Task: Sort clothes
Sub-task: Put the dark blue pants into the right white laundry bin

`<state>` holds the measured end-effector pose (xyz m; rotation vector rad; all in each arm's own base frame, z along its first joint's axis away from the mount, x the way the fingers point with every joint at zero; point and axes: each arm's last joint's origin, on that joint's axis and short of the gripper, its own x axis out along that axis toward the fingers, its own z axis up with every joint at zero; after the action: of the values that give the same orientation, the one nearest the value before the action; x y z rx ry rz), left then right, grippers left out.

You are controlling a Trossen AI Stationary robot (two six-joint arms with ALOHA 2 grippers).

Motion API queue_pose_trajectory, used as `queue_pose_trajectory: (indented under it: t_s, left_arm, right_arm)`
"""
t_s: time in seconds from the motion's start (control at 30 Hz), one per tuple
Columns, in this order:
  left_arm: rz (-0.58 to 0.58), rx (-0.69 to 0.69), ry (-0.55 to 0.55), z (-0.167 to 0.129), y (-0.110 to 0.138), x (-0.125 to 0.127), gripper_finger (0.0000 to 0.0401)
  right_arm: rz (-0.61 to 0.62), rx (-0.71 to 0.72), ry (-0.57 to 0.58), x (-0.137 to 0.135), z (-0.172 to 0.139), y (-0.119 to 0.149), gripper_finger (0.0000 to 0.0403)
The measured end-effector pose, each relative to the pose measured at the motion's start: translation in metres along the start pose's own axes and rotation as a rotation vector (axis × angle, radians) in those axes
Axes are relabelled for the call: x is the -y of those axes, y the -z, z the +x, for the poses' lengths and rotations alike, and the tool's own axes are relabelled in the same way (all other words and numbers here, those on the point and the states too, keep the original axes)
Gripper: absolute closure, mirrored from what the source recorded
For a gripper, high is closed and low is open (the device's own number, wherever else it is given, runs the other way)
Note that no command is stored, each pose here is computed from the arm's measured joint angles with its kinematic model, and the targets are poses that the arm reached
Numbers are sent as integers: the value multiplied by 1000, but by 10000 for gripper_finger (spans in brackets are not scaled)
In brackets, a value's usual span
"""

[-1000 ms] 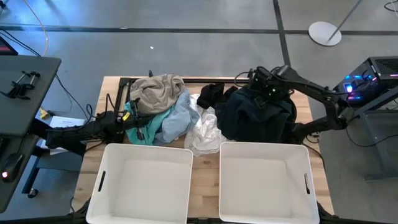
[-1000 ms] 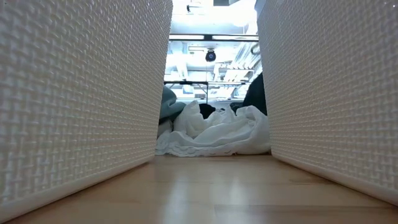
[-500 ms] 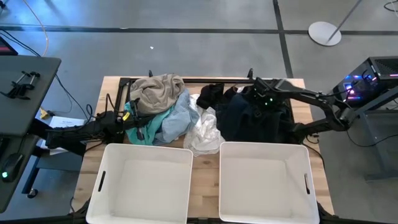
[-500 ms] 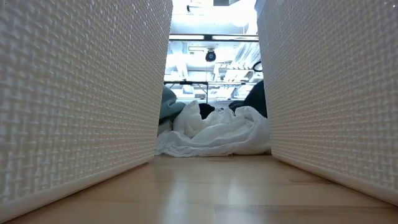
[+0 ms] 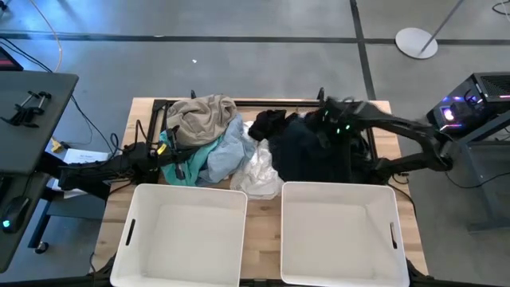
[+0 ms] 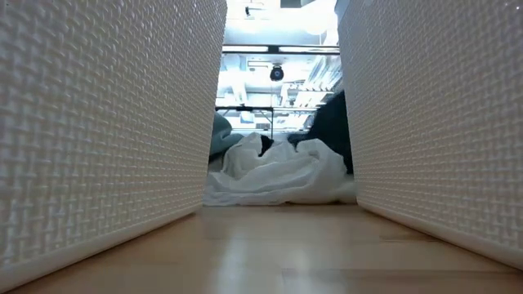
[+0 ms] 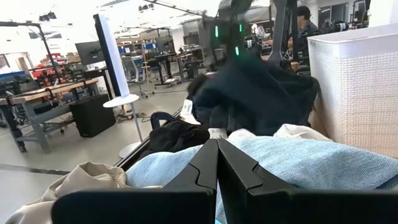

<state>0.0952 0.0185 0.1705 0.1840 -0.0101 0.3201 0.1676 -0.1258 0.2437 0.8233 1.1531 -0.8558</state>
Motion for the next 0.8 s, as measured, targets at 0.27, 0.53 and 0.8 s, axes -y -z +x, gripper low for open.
queue_pose_trajectory:
  t_s: [0.27, 0.53, 0.8]
  left_arm:
    - [0, 0, 0, 0, 0, 0, 401]
    - [0, 0, 0, 0, 0, 0, 401]
    - [0, 0, 0, 0, 0, 0, 401]
  right_arm:
    - [67, 631, -185, -5, -157, 2, 362]
    - [18, 1297, -599, -2, -291, 36, 362]
    - [-342, 1672, -1212, -10, -365, 57, 362]
